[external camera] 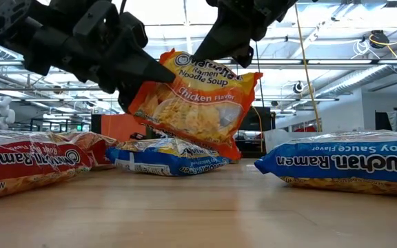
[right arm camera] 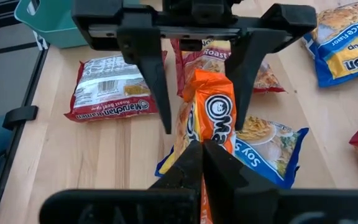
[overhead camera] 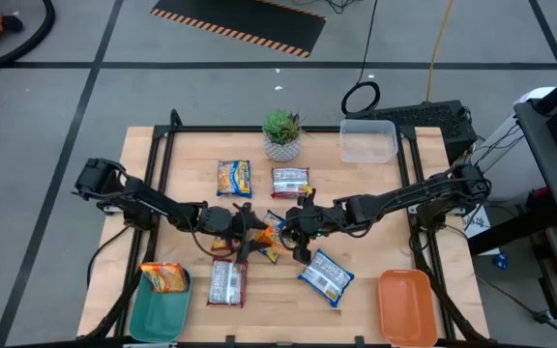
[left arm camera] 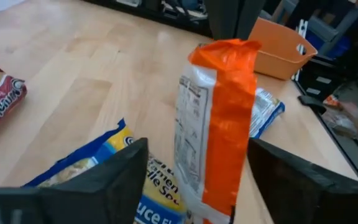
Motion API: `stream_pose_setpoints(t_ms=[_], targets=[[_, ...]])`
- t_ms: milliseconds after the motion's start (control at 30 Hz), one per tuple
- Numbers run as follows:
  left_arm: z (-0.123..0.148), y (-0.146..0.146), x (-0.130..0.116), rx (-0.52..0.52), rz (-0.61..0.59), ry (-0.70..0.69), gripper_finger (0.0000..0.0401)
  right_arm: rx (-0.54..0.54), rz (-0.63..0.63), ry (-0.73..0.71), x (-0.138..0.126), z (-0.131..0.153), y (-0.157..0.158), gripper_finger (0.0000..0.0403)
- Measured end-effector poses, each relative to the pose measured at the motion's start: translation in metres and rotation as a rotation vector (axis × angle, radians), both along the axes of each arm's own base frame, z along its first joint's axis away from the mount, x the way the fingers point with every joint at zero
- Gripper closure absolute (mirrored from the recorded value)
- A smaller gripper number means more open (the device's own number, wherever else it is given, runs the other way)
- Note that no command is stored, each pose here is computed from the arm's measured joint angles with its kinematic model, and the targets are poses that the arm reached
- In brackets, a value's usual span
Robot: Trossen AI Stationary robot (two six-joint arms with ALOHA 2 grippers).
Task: Sort Maruchan noodles
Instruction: Put the orange noodle pack into the green bin
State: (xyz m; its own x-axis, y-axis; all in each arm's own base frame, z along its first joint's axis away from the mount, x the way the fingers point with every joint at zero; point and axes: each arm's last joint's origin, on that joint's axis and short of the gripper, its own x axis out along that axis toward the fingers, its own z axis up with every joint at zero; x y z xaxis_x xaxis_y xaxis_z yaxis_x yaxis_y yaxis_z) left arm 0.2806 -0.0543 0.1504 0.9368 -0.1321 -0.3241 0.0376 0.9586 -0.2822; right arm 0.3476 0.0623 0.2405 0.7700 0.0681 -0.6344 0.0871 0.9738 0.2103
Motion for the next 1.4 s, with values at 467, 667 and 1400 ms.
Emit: stream_pose_setpoints(t_ms=[467,667,1400], targets=[[0.0,-0.001,0.0,0.025,-0.041,-0.002,0.029,-0.003,0.002,-0.031,0.002,0.002,0.0,0.0385],[0.004,-0.002,-0.001,0.01,-0.073,-0.018,0.0305,0.0,0.003,-0.045,-0.001,0.008,0.0,0.0348],[0.137,-0.02,-0.095,-0.026,-0.14,-0.044,0.0309,-0.082,0.009,-0.098,-0.071,0.069,0.033,0.0309]])
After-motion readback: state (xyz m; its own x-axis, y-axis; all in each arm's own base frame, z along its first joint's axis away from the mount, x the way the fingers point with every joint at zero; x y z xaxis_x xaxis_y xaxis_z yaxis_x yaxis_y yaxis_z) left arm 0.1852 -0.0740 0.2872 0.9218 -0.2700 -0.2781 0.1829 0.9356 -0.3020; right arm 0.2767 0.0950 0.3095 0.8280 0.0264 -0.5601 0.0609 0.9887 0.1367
